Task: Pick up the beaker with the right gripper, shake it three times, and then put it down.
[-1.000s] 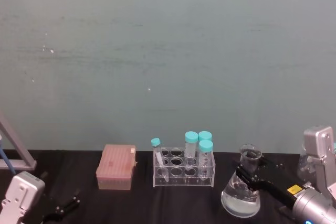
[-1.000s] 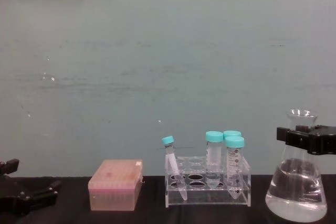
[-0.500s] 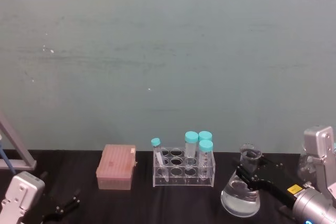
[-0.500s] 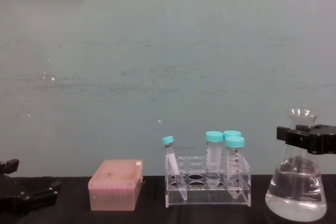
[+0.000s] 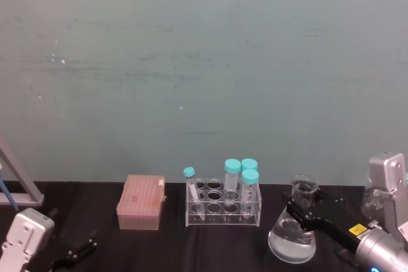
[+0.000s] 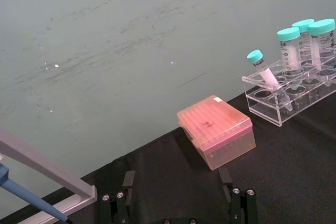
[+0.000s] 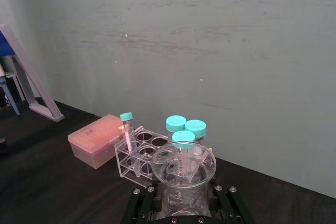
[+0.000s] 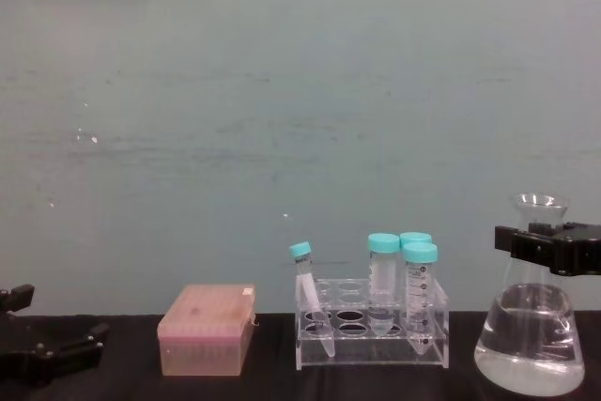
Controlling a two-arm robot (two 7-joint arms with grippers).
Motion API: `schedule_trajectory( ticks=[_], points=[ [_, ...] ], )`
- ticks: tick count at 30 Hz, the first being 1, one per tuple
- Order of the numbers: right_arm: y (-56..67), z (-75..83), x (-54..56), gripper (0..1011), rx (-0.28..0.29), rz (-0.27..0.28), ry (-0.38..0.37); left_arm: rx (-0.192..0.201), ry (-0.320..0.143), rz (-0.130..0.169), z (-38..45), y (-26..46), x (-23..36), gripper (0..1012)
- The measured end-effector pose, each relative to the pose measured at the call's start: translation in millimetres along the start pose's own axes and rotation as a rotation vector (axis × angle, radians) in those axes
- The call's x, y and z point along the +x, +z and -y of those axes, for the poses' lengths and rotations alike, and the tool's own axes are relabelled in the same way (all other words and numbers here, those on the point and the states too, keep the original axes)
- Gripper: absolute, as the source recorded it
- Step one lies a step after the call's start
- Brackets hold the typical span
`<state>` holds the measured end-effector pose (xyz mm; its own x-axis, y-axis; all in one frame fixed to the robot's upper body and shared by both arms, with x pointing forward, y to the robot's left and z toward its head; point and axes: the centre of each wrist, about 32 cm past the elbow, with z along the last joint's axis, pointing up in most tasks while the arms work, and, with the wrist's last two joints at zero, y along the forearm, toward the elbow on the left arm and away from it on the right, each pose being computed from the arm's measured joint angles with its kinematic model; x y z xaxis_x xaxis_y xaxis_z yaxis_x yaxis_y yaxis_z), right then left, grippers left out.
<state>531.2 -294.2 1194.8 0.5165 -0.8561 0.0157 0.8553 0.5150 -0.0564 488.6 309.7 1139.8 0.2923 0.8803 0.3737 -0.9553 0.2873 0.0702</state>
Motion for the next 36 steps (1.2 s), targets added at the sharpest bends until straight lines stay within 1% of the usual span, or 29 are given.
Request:
schedule_trajectory(
  ticks=[36],
  points=[
    [0.0, 0.0, 0.0, 456, 0.000, 0.000, 0.001, 0.000, 0.000, 0.000, 0.0, 0.0, 0.0, 1000]
  ],
)
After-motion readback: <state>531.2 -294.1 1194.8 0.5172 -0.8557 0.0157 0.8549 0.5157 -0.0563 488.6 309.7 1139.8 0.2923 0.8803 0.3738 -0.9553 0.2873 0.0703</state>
